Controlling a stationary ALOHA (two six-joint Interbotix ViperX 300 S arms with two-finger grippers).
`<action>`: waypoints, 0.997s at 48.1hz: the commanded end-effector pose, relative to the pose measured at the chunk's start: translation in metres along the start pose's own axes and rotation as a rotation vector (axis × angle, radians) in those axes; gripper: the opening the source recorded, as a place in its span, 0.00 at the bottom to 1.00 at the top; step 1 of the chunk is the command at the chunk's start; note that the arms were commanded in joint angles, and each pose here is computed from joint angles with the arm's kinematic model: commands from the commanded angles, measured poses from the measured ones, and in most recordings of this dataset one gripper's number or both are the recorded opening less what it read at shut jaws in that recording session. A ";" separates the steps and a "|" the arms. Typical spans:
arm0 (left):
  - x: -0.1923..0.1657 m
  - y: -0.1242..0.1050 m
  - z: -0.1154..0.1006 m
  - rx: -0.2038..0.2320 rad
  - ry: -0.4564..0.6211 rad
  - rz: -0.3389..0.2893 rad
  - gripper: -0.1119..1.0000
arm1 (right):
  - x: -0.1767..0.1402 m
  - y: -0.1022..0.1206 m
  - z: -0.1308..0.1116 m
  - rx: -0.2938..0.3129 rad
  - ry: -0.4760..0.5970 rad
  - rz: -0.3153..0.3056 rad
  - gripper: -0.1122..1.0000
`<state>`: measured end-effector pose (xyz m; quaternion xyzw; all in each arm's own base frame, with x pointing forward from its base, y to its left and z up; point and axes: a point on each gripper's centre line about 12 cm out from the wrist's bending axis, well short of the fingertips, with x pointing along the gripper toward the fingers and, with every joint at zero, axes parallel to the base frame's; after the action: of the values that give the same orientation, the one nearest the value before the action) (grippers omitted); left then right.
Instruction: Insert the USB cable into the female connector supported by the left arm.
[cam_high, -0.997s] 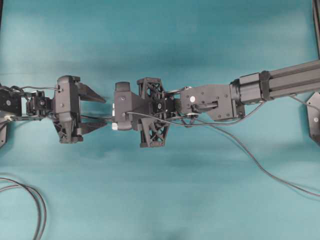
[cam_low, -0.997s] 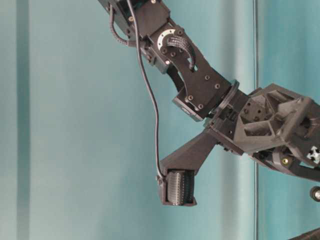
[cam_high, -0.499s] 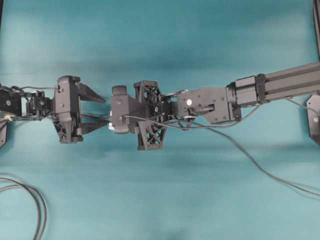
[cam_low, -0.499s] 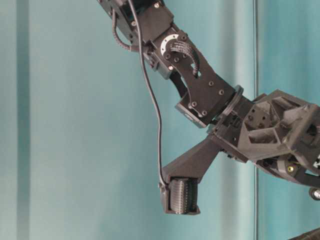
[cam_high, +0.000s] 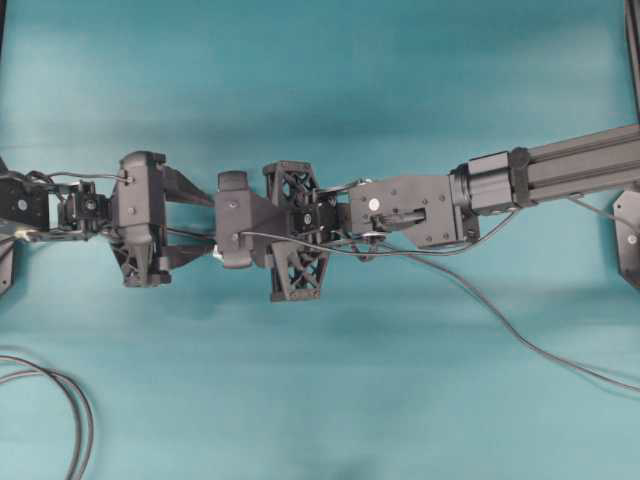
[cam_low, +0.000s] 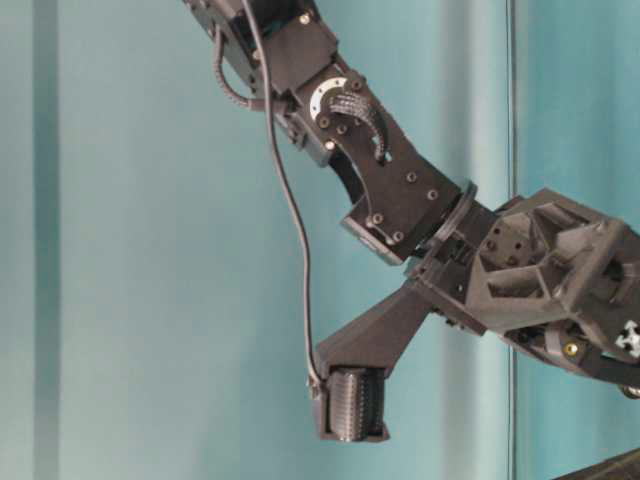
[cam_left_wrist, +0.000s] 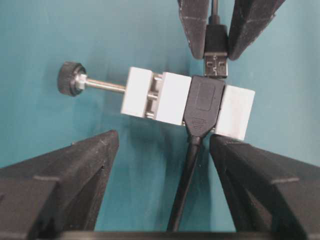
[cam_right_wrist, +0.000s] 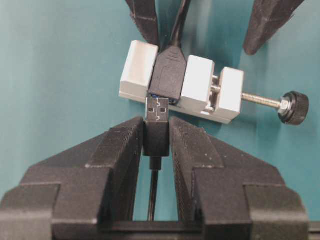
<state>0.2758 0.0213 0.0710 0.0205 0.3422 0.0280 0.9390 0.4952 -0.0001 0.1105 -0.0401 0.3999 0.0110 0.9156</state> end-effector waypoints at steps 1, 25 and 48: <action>0.001 -0.001 0.004 -0.001 0.009 -0.005 0.86 | -0.010 -0.002 0.022 -0.001 -0.053 -0.005 0.29; 0.002 -0.009 0.008 0.014 0.090 -0.032 0.86 | -0.010 0.000 0.020 -0.004 -0.040 -0.002 0.29; 0.009 -0.009 0.028 0.016 0.136 -0.040 0.86 | -0.009 0.001 0.018 0.009 -0.034 0.000 0.29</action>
<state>0.2905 0.0140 0.0746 0.0195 0.4183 0.0103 0.9080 0.4950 0.0012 0.1107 -0.0359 0.4070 0.0098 0.9127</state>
